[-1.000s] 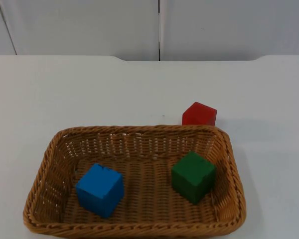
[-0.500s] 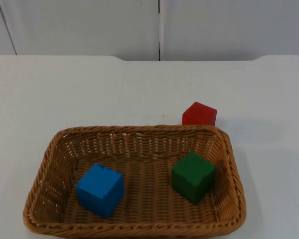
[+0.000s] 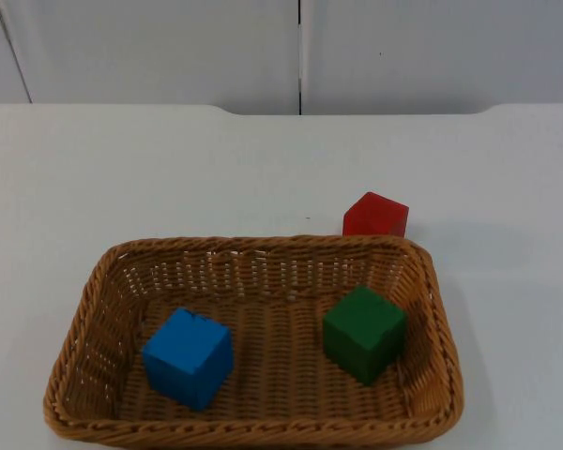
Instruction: Pick up one cube with each hand and place exactly two cubes into the same basket, leaving the remaining cube outside.
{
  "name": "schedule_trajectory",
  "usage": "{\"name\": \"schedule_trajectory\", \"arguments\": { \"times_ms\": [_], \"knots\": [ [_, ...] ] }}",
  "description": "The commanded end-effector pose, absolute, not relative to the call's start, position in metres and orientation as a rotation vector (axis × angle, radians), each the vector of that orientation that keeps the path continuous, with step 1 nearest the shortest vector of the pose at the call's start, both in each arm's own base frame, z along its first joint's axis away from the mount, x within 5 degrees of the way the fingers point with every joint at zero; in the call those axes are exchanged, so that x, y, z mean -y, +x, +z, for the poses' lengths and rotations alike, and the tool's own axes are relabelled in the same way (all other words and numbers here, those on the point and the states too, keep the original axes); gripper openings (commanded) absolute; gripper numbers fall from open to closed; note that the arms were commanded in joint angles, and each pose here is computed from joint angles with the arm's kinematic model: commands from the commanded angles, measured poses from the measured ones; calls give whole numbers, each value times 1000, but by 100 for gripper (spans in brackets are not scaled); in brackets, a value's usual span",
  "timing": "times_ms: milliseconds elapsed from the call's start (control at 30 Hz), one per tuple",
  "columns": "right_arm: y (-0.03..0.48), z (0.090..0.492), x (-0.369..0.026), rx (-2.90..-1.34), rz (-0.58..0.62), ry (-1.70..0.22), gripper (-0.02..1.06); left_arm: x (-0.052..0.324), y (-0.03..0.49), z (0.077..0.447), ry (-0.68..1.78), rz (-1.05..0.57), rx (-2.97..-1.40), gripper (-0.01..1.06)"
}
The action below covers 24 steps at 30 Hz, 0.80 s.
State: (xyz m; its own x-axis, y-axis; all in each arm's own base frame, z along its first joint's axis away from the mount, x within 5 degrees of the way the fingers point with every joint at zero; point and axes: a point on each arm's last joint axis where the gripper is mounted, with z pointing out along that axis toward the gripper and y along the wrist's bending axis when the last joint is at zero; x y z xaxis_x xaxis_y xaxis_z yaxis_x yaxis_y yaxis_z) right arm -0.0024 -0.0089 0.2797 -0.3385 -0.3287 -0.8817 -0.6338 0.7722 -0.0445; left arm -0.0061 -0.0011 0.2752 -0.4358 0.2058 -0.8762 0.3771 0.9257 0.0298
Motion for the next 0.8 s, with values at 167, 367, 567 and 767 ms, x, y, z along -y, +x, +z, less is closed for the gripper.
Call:
{"name": "schedule_trajectory", "arguments": {
  "times_ms": [167,367,567,767],
  "knots": [
    [-2,280,9,-1939,384,-722,60,1,-6,275,413,-213,-2028,73],
    [-2,280,9,-1939,384,-722,60,1,-6,275,413,-213,-2028,76],
    [-2,280,9,-1939,384,-722,60,1,-6,275,411,-214,-2029,105],
    [-2,280,9,-1939,384,-722,60,0,-5,275,393,-210,-2032,105]
  ]
}}
